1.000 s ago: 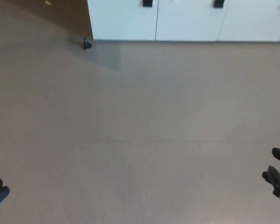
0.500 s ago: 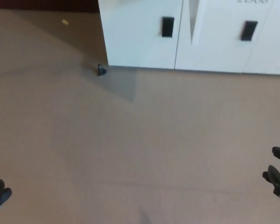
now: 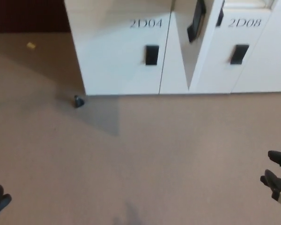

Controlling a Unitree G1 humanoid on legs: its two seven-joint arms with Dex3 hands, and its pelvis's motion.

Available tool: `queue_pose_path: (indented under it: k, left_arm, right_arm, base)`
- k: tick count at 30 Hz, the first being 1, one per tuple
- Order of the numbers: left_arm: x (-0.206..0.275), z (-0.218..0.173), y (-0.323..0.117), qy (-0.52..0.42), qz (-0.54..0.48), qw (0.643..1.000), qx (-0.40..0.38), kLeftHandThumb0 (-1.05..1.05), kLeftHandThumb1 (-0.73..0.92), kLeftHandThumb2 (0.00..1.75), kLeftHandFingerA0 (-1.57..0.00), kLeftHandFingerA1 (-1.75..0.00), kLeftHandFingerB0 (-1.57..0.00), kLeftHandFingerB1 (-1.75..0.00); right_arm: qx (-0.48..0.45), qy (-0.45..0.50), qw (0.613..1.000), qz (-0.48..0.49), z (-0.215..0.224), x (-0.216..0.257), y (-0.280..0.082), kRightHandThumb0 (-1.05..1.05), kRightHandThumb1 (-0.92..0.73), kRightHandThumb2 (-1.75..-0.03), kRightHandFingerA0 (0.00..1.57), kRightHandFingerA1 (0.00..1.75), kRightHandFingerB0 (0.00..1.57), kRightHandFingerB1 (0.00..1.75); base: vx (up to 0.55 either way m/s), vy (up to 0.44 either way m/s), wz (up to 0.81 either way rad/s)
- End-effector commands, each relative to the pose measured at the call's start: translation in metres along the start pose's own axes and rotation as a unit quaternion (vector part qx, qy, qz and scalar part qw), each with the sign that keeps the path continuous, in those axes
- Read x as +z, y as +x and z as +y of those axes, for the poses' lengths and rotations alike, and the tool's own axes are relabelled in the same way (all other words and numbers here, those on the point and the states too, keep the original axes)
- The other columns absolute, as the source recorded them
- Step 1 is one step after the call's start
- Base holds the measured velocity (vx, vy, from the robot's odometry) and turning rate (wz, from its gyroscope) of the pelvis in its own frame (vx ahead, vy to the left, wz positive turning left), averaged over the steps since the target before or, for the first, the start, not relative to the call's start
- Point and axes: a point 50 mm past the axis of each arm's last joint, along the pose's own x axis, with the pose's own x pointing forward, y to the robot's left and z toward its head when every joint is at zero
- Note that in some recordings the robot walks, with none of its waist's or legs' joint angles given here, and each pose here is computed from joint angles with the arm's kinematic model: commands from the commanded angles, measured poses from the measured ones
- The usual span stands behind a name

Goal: The robot walks towards an open cabinet and lifts its left hand to push the door towards the right to close it.

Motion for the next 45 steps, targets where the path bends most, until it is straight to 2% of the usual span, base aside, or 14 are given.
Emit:
queue_pose_path:
  k: [1,24,32,45]
  left_arm:
    - [-0.0051,0.006,-0.004,0.003,0.004,1.0,0.011,-0.37,0.62,0.58,-0.6,-0.49,-0.47,-0.41]
    - [-0.0127,0.0067,-0.0071,0.024,0.012,1.0,0.011,-0.37,0.65,0.59,-0.63,-0.5,-0.49,-0.42]
    - [-0.014,0.0063,-0.0073,0.031,0.014,0.999,0.01,-0.38,0.65,0.59,-0.65,-0.51,-0.51,-0.43]
    - [-0.0054,0.0011,-0.0044,0.048,-0.006,0.999,0.003,-0.41,0.62,0.58,-0.69,-0.51,-0.55,-0.44]
  right_arm:
    - [-0.009,-0.002,1.0,0.011,-0.0072,-0.0066,-0.0036,-0.28,-0.73,-0.61,0.6,0.59,0.42,0.45]
    - [-0.004,-0.045,0.999,0.013,-0.0043,-0.0084,-0.0049,-0.29,-0.73,-0.61,0.63,0.58,0.47,0.46]
    - [-0.005,-0.053,0.998,0.016,-0.0045,-0.0104,-0.0058,-0.29,-0.72,-0.6,0.64,0.58,0.49,0.46]
    - [-0.006,-0.066,0.998,0.014,-0.0071,-0.0125,-0.0079,-0.28,-0.73,-0.61,0.66,0.57,0.53,0.49]
  base:
    - [0.5,-0.03,-0.28]
    - [0.32,-0.066,-0.32]
    - [0.4,0.187,-0.01]
    - [0.18,-0.068,0.01]
